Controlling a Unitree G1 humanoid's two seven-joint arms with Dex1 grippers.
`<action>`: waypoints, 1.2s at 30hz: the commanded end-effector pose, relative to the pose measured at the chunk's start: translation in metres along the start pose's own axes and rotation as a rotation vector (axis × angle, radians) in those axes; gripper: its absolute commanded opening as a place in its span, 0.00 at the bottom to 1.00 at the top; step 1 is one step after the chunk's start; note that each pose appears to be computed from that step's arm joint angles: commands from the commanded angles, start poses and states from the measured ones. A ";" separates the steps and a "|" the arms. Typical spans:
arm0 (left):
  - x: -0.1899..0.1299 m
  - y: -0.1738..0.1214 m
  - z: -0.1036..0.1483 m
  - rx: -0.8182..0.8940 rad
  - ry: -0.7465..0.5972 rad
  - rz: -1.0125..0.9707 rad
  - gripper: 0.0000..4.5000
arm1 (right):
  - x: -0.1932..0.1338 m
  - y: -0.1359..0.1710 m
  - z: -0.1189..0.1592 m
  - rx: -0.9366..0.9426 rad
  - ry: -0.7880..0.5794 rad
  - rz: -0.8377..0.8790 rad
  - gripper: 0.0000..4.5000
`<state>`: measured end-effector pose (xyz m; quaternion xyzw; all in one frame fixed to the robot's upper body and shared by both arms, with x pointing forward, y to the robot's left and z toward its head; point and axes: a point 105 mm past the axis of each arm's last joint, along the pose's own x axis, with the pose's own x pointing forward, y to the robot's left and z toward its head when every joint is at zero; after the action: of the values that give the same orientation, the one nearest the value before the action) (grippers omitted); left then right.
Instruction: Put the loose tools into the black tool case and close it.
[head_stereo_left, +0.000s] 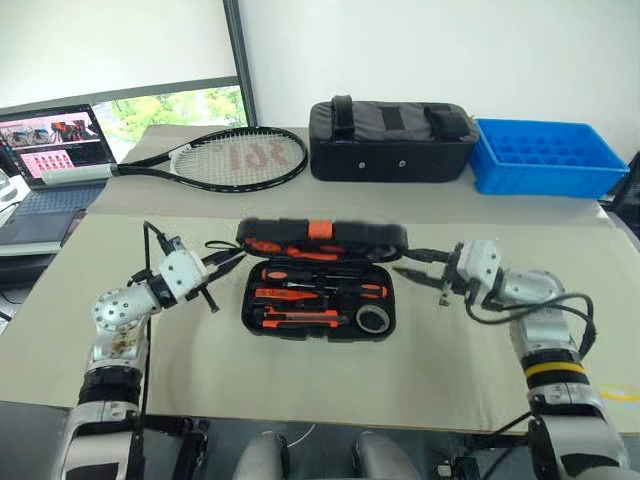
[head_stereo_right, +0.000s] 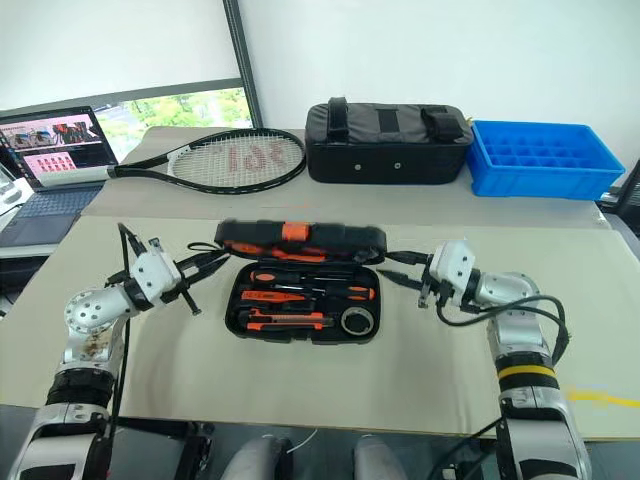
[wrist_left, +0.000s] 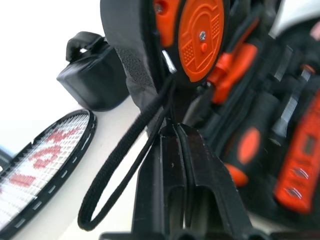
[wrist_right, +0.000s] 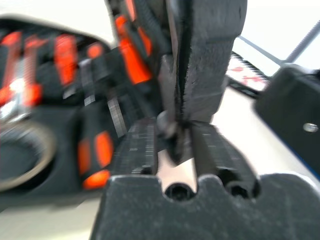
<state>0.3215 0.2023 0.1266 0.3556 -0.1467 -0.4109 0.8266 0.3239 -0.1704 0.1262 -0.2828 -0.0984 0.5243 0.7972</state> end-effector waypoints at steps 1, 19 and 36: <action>-0.027 -0.004 -0.007 0.067 0.049 -0.018 0.42 | -0.021 0.015 -0.003 -0.018 0.096 0.065 0.66; 0.009 0.079 -0.022 -0.509 -0.005 0.305 0.73 | 0.026 0.123 0.037 0.543 0.156 0.433 0.73; 0.092 0.060 0.032 -0.420 -0.196 -0.008 0.73 | 0.032 -0.035 -0.018 0.282 0.249 -0.261 0.73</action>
<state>0.4006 0.1472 0.1663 0.1116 -0.1011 -0.4480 0.8813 0.3652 -0.1492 0.1046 -0.1995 0.0831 0.4146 0.8840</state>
